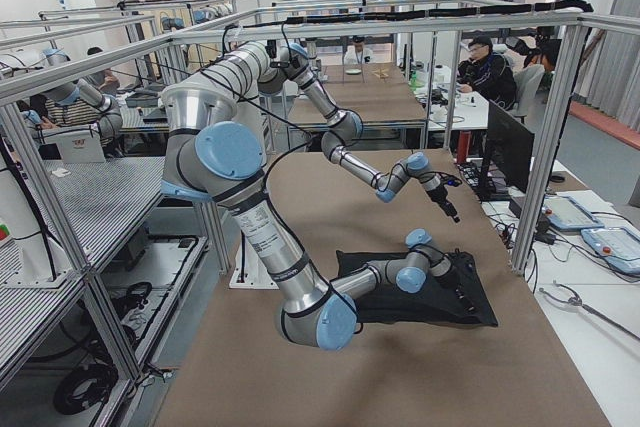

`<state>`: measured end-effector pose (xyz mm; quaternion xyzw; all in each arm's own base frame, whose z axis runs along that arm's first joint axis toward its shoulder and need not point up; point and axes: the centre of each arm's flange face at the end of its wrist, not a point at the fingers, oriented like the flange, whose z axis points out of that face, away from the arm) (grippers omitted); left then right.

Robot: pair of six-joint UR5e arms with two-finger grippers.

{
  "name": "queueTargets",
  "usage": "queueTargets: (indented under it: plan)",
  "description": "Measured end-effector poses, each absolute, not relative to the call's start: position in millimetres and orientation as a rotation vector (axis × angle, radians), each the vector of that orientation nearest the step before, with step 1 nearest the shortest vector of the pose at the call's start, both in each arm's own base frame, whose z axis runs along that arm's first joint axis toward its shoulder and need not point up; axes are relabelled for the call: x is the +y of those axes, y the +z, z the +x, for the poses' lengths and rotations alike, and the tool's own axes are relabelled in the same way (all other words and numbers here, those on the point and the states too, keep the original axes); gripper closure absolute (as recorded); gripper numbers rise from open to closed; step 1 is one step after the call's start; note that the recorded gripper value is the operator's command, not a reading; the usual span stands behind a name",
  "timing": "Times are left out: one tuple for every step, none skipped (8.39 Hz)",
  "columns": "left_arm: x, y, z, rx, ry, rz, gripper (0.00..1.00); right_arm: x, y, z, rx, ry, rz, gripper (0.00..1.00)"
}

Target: Fold clothes

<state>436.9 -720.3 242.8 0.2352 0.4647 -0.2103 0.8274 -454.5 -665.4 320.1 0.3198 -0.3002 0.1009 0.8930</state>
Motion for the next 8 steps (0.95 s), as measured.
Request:
queueTargets:
  plan:
    - [-720,242,437,0.988,-0.446,0.5,0.06,-658,310,-453,-0.652,0.21,0.65,0.06]
    - [-720,241,437,0.99,-0.446,0.5,0.06,-644,301,-452,-0.664,0.217,0.629,0.07]
    - [-720,241,437,0.991,-0.446,0.501,0.06,-625,293,-453,-0.664,0.218,0.601,0.07]
    - [-720,241,437,0.991,-0.446,0.501,0.06,-601,288,-454,-0.657,0.218,0.566,0.07]
    - [-720,242,437,0.99,-0.446,0.502,0.06,-576,286,-455,-0.647,0.229,0.526,0.07]
    - [-720,242,436,0.989,-0.446,0.503,0.06,-555,285,-455,-0.632,0.236,0.489,0.08]
    - [-720,243,436,0.988,-0.444,0.504,0.06,-537,287,-457,-0.619,0.245,0.456,0.1]
    - [-720,243,436,0.987,-0.442,0.506,0.06,-521,292,-462,-0.61,0.254,0.429,0.18]
